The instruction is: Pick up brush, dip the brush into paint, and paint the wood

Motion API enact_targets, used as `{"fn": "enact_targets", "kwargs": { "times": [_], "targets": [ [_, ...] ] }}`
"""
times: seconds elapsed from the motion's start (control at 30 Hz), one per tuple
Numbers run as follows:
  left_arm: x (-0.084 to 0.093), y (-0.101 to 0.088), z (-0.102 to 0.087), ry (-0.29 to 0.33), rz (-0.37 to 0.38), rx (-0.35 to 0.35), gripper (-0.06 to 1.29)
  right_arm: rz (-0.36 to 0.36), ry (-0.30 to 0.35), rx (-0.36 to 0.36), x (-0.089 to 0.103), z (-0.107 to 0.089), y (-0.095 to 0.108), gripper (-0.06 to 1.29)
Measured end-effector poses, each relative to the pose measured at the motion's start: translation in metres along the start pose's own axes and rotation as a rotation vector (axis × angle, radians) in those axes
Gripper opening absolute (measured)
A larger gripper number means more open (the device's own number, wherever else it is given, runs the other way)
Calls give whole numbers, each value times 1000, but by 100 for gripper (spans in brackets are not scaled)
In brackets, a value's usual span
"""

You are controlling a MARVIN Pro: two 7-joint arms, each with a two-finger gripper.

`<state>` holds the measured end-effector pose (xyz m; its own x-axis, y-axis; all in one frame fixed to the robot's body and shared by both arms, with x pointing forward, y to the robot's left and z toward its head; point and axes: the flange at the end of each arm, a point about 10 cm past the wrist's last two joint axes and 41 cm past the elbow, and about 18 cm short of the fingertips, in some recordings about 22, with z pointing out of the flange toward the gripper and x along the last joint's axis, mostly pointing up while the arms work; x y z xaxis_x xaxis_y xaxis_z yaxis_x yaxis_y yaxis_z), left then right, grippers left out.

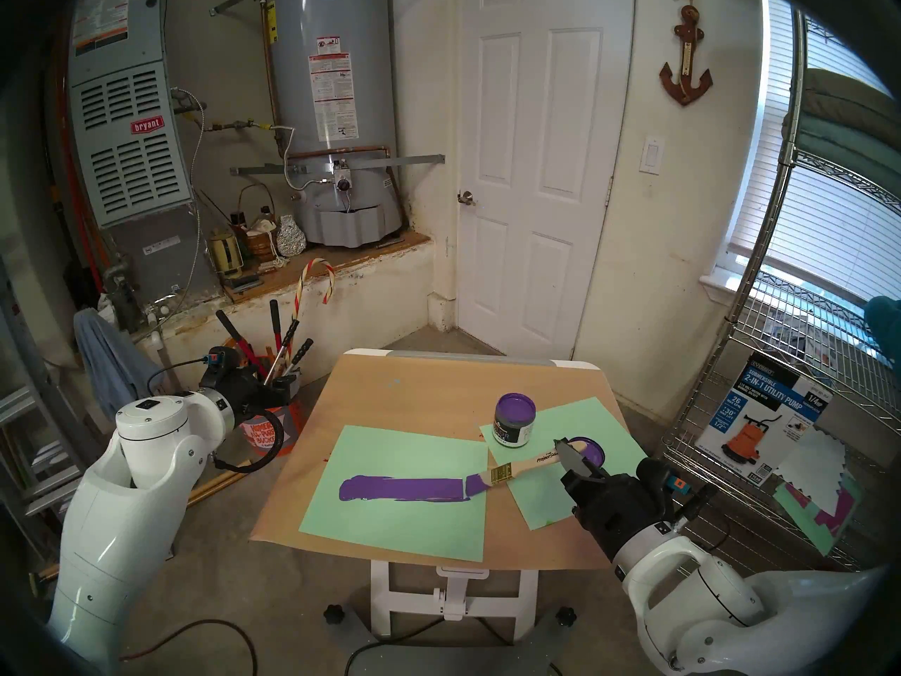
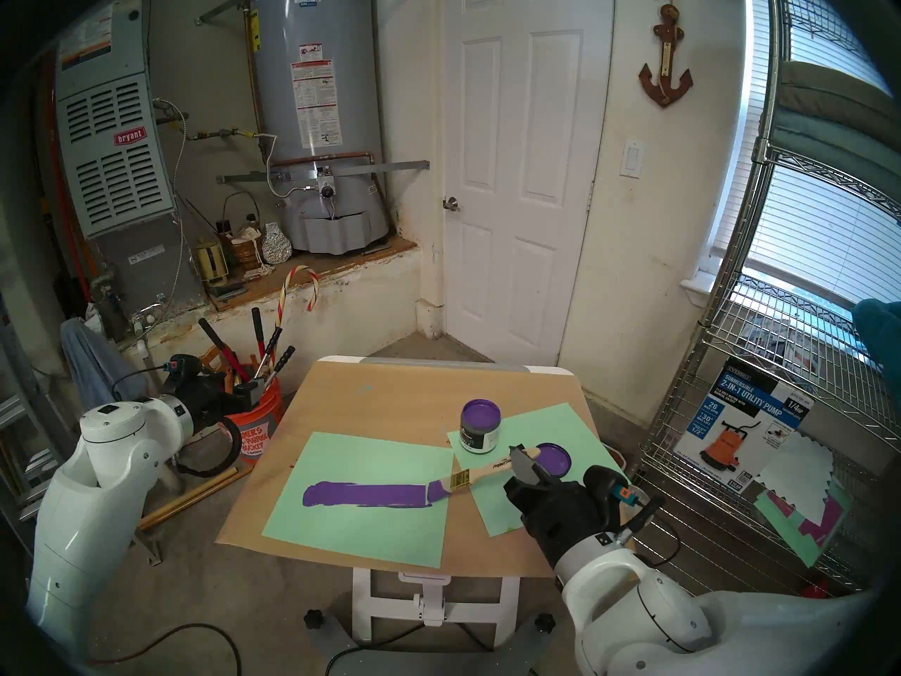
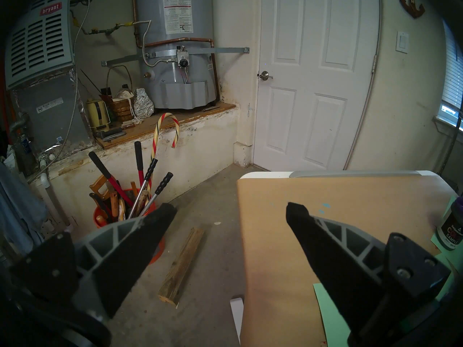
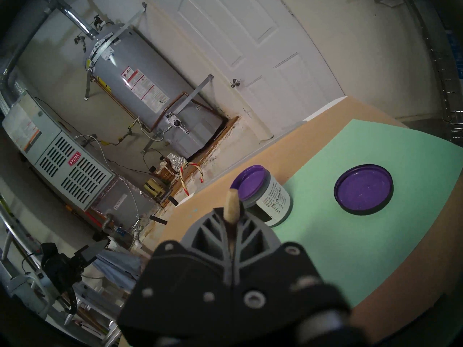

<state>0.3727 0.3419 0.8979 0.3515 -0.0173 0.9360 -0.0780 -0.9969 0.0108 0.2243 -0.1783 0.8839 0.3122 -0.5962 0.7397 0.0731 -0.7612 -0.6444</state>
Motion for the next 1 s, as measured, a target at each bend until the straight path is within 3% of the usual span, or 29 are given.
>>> {"fn": "enact_targets", "kwargs": {
  "times": [0.2,0.73,1.0],
  "targets": [
    [0,0,0,0,0,0,126,35,4,13,1,-1,-5,-3],
    [0,0,0,-1,0,0,126,227,64,62,7,18,-37,-3],
    [0,0,0,0,0,0,126,268,99,44,16,26,-36,-3]
  ]
}}
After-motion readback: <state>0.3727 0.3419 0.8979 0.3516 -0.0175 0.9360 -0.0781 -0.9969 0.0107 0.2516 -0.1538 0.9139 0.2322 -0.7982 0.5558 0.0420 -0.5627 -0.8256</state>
